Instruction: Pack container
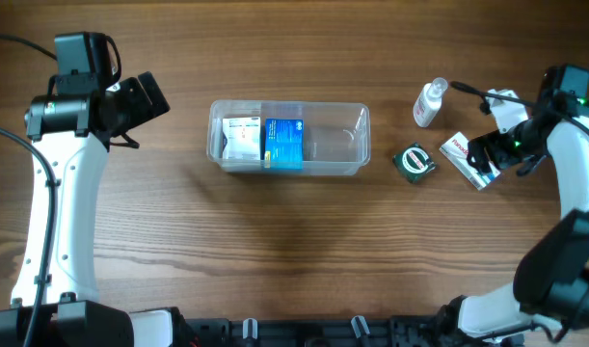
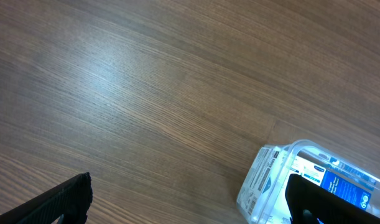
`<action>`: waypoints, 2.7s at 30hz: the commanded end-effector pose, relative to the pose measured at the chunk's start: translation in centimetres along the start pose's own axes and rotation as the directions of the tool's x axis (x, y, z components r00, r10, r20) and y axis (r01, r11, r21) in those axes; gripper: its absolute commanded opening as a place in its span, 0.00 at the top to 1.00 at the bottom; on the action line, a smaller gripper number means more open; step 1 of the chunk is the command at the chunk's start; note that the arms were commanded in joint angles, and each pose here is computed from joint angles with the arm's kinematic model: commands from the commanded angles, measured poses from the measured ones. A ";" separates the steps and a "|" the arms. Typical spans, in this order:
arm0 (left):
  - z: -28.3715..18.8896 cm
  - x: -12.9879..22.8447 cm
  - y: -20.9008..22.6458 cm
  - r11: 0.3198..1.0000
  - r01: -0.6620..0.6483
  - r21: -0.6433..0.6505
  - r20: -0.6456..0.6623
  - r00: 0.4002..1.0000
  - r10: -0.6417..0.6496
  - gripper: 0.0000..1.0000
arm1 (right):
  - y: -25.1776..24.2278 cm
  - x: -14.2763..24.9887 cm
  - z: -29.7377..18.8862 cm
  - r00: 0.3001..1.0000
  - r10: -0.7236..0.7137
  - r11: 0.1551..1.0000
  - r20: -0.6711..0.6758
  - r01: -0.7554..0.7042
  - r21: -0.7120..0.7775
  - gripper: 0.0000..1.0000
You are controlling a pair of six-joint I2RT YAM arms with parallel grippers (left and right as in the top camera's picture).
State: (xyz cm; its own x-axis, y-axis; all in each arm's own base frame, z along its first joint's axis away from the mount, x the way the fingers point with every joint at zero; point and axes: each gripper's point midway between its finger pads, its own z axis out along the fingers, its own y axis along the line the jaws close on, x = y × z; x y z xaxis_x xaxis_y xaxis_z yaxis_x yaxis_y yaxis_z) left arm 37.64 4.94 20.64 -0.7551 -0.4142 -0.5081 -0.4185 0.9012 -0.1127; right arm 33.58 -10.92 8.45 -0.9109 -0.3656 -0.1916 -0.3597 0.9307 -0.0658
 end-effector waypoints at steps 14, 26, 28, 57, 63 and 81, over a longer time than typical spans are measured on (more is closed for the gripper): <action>-0.4 -0.2 -0.1 1.000 -0.015 0.010 0.010 1.000 0.015 0.00 | 1.1 -1.8 6.6 0.991 -0.124 0.978 0.054 0.131 -0.163 0.00; -0.4 -0.2 -0.1 1.000 -0.015 0.010 0.010 1.000 0.015 0.00 | 1.5 -0.8 10.1 0.986 -0.168 0.963 0.015 0.168 -0.211 0.00; -0.4 -0.2 0.0 1.000 -0.015 0.010 0.010 1.000 0.015 0.00 | 1.5 -0.8 10.1 0.988 -0.154 0.966 0.014 0.153 -0.210 0.00; -0.4 -0.2 0.0 1.000 -0.015 0.010 0.010 1.000 0.015 0.00 | -2.1 -8.4 -2.1 0.934 0.171 0.985 0.315 -0.157 -0.068 0.00; -0.4 -0.2 -0.1 1.000 -0.015 0.010 0.010 1.000 0.015 0.00 | 3.4 -7.2 -1.6 0.940 0.264 0.937 0.215 -0.198 -0.288 0.06; -0.4 -0.2 -0.1 1.000 -0.015 0.010 0.010 1.000 0.015 0.00 | 12.5 -4.8 7.2 0.990 -0.119 0.985 0.079 0.128 -0.115 0.00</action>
State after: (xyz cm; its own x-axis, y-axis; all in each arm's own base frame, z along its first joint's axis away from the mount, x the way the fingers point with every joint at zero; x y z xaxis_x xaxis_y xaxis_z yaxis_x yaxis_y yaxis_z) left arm 37.63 4.94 20.63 -0.7553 -0.4142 -0.5078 -0.4186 0.9012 -0.1125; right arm 35.19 3.37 2.73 -0.8484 -0.4498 -0.2791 -0.4853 0.8714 0.0711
